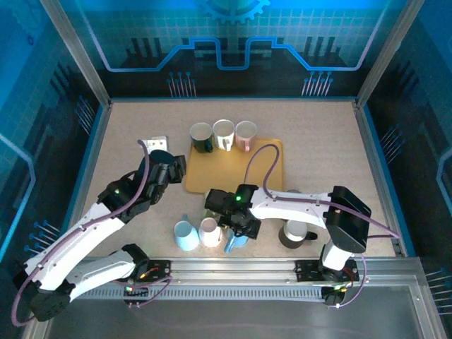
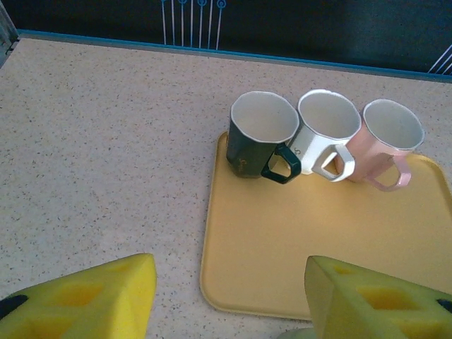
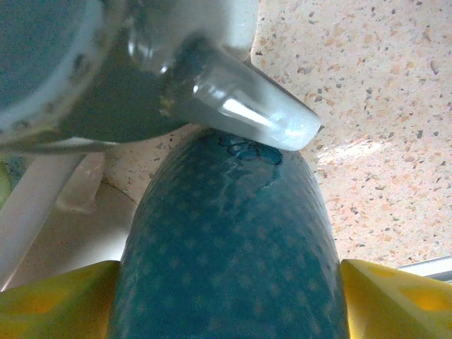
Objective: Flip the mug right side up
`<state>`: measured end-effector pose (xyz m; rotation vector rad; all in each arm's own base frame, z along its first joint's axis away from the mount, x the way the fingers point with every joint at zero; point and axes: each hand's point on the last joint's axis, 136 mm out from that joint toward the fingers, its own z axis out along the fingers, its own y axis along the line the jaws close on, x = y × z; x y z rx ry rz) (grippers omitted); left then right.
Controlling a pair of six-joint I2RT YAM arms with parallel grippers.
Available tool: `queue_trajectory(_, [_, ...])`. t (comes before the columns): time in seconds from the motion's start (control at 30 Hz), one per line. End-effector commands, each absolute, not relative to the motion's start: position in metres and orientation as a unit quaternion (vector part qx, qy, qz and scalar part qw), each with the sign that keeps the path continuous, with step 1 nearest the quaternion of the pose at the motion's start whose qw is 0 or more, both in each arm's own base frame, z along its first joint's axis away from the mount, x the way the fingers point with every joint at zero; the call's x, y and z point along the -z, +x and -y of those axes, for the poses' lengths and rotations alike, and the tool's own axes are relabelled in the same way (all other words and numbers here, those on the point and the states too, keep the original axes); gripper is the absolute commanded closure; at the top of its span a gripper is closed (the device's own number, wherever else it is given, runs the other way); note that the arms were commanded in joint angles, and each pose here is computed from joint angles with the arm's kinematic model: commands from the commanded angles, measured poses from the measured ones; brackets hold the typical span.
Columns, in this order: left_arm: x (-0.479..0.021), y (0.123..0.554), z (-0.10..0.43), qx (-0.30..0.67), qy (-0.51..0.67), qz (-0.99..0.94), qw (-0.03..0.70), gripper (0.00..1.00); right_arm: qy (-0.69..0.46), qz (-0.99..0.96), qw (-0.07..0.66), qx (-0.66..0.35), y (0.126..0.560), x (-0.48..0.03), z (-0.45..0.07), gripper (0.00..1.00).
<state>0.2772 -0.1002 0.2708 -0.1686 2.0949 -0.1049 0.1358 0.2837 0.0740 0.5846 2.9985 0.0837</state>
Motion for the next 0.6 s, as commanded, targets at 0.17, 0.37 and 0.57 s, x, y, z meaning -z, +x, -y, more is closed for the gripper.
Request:
queue_trajectory(0.17, [-0.268,0.282,0.094,0.018,-0.073,-0.862,0.501,0.42,0.215,-0.975,0.057,0.009,0.137,-0.067,-0.256,0.37])
queue_trajectory(0.37, [-0.272,0.281,0.094,0.020,-0.070,-0.863,0.500,0.41,0.188,-0.979,0.083,-0.003,0.139,-0.093,-0.243,0.54])
queue_trajectory(0.57, [-0.282,0.275,0.099,0.047,-0.070,-0.869,0.488,0.41,0.098,-0.983,0.119,-0.104,0.141,-0.139,-0.248,0.65])
